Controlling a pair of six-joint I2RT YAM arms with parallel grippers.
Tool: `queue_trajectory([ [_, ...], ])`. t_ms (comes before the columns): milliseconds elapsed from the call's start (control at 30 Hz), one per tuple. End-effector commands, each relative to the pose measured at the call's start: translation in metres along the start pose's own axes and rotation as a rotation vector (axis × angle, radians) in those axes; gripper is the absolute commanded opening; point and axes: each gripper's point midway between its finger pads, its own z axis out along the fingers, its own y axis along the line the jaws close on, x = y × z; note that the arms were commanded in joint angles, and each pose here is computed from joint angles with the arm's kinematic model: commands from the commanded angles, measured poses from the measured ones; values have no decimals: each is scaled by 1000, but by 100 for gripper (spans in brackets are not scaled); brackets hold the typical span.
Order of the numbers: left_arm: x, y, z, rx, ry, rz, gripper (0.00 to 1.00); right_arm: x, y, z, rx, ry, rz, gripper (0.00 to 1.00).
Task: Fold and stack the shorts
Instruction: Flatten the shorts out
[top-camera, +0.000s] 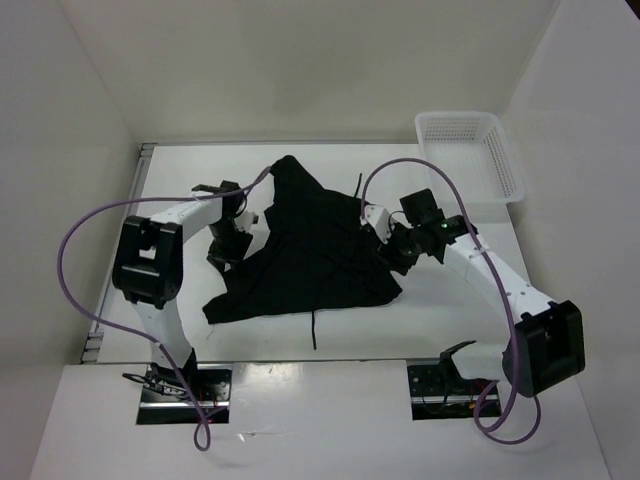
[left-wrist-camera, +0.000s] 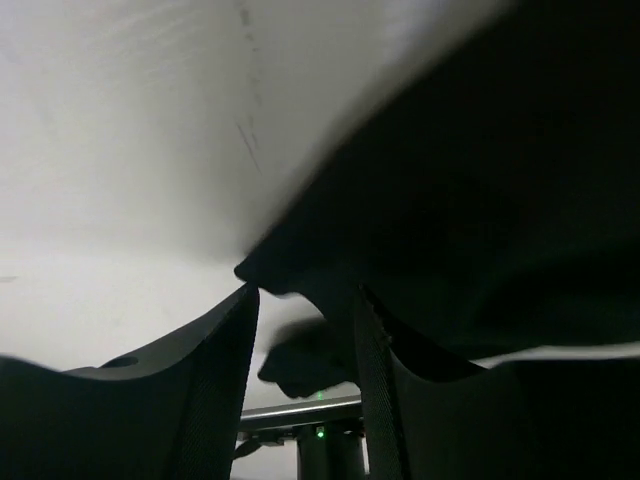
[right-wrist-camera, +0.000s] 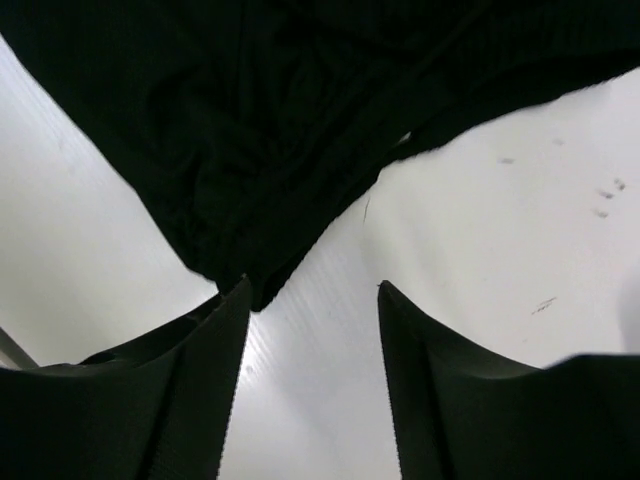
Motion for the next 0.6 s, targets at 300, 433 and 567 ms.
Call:
queue_trajectory([
  [300, 14, 24, 49, -39, 113, -48, 37, -29, 48, 47, -148, -44, -74, 21],
  [433, 9, 13, 44, 8, 103, -41, 3, 18, 63, 69, -184, 81, -132, 4],
  [567, -15, 34, 23, -89, 15, -47, 0, 47, 66, 81, -171, 162, -179, 1],
])
